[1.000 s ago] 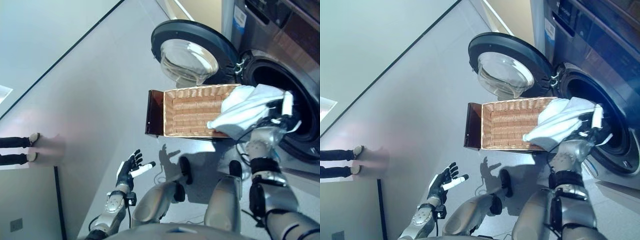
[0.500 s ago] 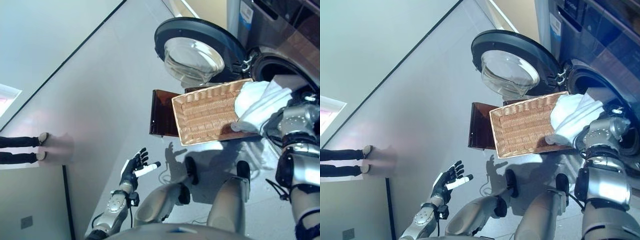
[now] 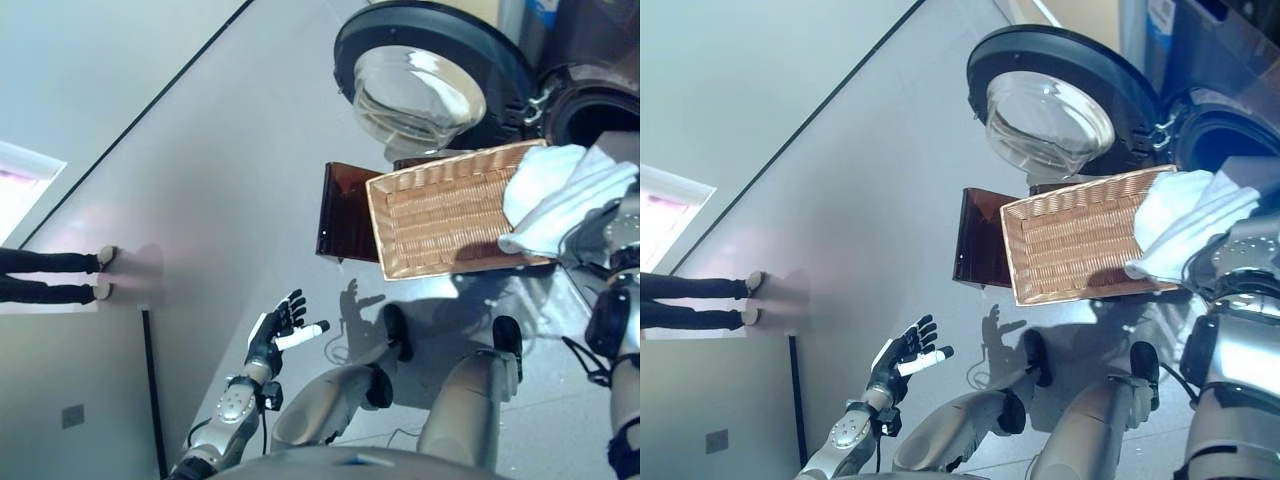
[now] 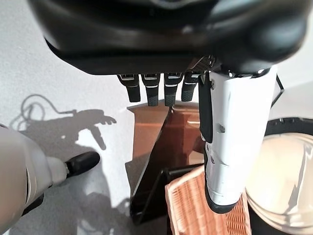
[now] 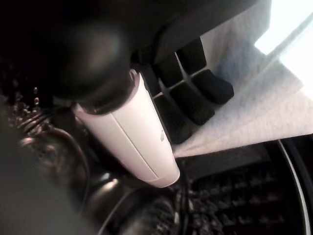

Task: Pick up the clothes and place them into the washing machine

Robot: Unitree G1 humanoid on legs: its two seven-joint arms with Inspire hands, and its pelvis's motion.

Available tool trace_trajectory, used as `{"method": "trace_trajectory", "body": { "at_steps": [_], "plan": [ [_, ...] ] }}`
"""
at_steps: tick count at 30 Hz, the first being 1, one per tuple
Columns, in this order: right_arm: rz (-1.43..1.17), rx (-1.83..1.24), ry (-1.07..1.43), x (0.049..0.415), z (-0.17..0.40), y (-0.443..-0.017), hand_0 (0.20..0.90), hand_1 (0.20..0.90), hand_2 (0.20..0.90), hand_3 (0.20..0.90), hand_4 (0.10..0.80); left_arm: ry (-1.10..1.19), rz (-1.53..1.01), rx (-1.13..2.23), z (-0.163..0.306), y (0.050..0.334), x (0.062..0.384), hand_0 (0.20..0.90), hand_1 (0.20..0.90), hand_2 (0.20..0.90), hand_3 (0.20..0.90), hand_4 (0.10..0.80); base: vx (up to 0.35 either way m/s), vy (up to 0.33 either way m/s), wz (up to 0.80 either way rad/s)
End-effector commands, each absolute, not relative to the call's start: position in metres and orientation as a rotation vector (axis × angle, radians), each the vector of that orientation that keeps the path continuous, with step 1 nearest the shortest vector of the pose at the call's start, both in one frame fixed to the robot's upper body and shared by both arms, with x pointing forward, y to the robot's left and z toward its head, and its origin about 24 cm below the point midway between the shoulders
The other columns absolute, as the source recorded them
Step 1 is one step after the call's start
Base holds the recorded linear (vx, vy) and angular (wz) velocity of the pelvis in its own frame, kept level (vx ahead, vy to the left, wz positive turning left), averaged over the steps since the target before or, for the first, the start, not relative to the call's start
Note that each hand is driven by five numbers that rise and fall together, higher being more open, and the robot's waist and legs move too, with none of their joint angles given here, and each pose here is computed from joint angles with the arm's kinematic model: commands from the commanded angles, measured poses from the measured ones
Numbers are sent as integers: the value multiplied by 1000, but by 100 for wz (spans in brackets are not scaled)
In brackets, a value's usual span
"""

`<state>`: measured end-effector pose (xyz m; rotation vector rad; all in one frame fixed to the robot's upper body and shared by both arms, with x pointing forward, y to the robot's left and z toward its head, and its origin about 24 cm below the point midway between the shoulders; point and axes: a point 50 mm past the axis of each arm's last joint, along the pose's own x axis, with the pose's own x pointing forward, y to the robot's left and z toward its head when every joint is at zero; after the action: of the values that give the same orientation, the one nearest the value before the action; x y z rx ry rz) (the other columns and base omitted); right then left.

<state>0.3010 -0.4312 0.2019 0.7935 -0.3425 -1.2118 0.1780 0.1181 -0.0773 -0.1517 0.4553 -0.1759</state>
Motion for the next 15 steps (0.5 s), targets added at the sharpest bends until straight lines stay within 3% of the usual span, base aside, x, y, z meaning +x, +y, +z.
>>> {"method": "trace_trajectory", "body": {
  "at_steps": [1, 15],
  "plan": [
    [-1347, 673, -1033, 188, 354, -484, 200, 200, 200, 200, 300, 395, -116, -176, -71, 126, 179, 900, 900, 900, 900, 800, -8, 10, 11],
    [-1141, 795, -947, 250, 322, -452, 200, 200, 200, 200, 300, 353, -85, -191, -63, 137, 184, 900, 900, 900, 900, 800, -47, 1, -7]
  ]
}}
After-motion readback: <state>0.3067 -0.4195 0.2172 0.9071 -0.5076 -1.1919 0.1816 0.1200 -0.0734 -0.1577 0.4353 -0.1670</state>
